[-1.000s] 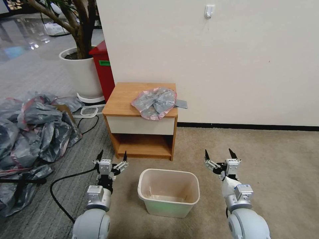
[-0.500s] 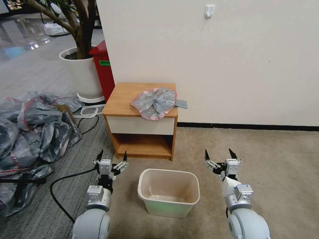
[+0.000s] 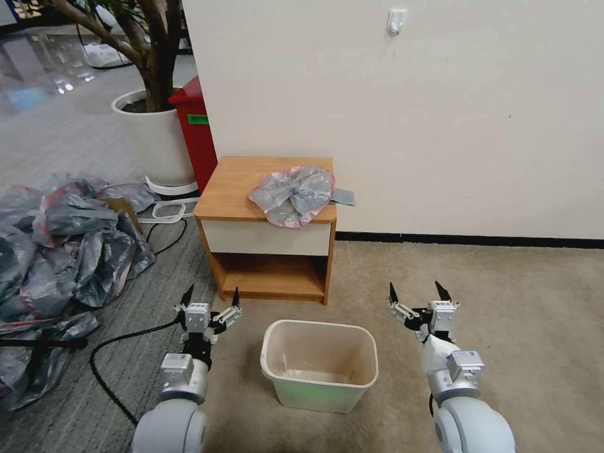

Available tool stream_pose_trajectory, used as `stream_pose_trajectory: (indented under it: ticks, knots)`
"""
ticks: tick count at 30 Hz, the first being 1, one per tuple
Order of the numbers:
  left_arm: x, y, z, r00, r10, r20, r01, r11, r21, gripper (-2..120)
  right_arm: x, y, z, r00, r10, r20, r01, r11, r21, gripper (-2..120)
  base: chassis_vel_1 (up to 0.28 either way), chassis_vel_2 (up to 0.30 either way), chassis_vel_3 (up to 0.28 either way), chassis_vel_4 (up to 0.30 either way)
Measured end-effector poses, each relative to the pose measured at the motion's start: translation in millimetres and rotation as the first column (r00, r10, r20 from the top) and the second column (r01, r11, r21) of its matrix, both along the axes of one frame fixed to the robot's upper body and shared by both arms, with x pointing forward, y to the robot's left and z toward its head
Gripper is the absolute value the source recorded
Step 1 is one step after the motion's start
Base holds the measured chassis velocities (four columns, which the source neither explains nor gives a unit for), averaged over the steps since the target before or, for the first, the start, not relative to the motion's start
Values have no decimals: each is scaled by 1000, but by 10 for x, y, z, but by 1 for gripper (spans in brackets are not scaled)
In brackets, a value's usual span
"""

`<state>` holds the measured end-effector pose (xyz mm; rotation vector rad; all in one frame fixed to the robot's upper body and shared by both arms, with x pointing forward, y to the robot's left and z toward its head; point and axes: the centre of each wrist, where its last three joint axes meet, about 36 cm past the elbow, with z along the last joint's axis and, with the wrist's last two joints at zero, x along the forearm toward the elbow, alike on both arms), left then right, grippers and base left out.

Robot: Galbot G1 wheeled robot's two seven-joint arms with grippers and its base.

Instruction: Pick up the garbage bag from the table and place it over the trash can.

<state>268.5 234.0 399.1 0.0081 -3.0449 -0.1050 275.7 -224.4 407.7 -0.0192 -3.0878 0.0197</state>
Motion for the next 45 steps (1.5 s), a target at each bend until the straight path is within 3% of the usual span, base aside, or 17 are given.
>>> stream_pose_trajectory:
  ticks: [4,6,11,13,17,25,26,27,30,31,34,35,37,38,39,43,45]
  knots:
    - [-81,4,99,1000,4,-7,-4,1000,-2,100,-60,13,112,1000,-6,4,6,1000,15,100,0,0,0,0]
    - [-286,5,372,1000,11,-27,-12,1000,-7,100,-235,42,445,999,-26,18,25,998,59,100,0,0,0,0]
    - [-532,-10,744,999,15,-52,-16,1000,-14,100,-461,62,868,998,-48,35,44,993,108,100,0,0,0,0]
    - [-649,-23,929,998,14,-67,-16,1000,-19,100,-433,97,753,999,-40,8,39,986,159,100,0,0,0,0]
    - [-765,66,966,990,30,-138,-32,999,-15,100,-372,85,576,999,-46,-27,51,980,191,100,0,0,0,0]
    - [-754,160,990,990,35,-140,-35,999,3,100,-233,69,361,1000,-11,-27,17,973,232,100,0,0,0,0]
    - [-751,161,985,990,31,-140,-31,1000,5,100,-123,118,327,1000,19,-21,-10,939,344,100,0,0,0,0]
    - [-751,161,985,990,31,-140,-31,1000,5,100,-123,118,327,1000,19,-21,-10,939,344,100,0,0,0,0]
    - [-748,170,982,991,27,-133,-26,1000,9,100,134,183,275,997,65,-37,-34,839,543,100,0,0,0,0]
    - [-748,170,982,991,27,-133,-26,1000,9,100,134,183,275,997,65,-37,-34,839,543,100,0,0,0,0]
    - [-747,197,983,992,29,-120,-27,999,20,100,614,141,277,993,117,-25,-63,693,718,100,0,0,0,0]
    - [-747,197,983,992,29,-120,-27,999,20,100,614,141,277,993,117,-25,-63,693,718,100,0,0,0,0]
    - [-758,206,977,993,27,-118,-24,999,25,100,1011,87,401,988,153,2,-87,548,832,100,0,0,0,0]
    - [-763,211,975,993,27,-118,-24,999,27,100,1142,74,447,986,164,9,-90,498,862,100,0,0,0,0]
    - [-763,211,975,993,27,-118,-24,999,27,100,1142,74,447,986,164,9,-90,498,862,100,0,0,0,0]
    - [-782,246,972,994,34,-102,-31,999,35,100,1612,68,519,980,197,-12,-67,393,917,100,0,0,0,0]
    - [-787,252,971,994,36,-101,-33,999,35,100,1719,83,526,979,204,-21,-59,379,924,100,0,0,0,0]
